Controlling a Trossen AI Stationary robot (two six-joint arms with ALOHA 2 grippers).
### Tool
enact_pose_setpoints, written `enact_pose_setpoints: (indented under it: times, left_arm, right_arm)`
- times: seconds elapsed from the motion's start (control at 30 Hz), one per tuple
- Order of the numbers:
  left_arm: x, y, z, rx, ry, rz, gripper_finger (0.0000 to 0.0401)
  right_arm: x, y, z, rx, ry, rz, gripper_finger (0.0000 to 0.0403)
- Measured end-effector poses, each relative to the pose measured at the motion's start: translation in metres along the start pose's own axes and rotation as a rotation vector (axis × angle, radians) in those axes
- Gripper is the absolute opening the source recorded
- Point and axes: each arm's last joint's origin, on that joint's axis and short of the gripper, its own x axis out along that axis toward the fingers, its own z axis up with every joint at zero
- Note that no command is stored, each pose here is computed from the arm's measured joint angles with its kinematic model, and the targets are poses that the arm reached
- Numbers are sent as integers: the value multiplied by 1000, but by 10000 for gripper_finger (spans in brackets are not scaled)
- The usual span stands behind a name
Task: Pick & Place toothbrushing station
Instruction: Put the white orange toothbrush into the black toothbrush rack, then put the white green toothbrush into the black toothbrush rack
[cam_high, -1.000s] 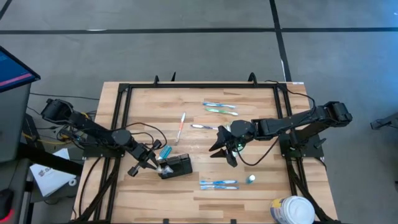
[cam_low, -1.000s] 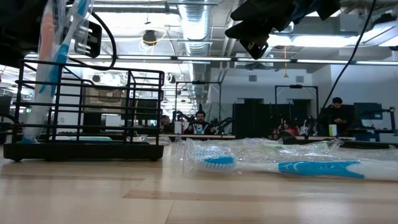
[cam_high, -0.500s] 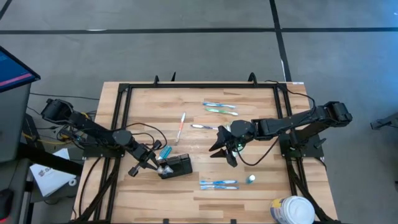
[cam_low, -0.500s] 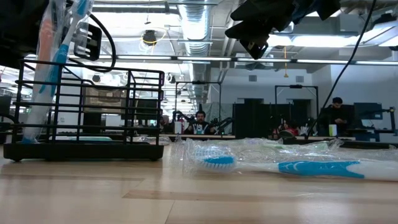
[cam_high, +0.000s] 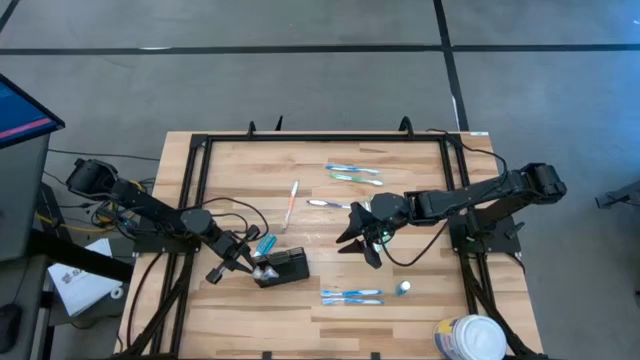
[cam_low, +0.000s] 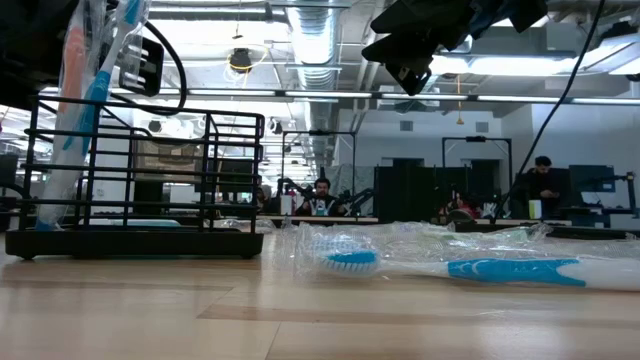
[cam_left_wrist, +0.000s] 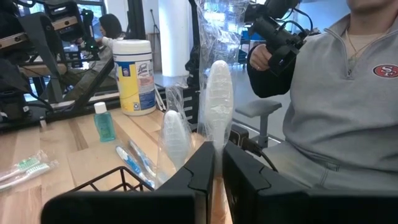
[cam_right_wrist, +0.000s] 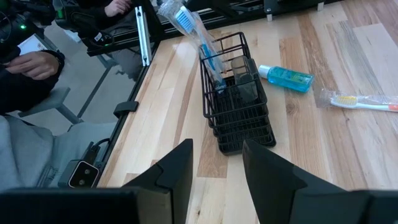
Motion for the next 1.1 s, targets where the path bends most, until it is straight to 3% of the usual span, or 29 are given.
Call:
enact_pose_setpoints:
  times: [0.33,0.77,1.1]
  left_arm:
    - [0,0,1,-21,-6,10,23]
    - [0,1,2,-17,-20,12,124]
    - [-5,-1,15,12,-107,15,135]
  right_arm:
    - [0,0,0,0,0,0,131]
    - [0,0,0,0,0,0,131]
    - [0,0,0,0,0,0,131]
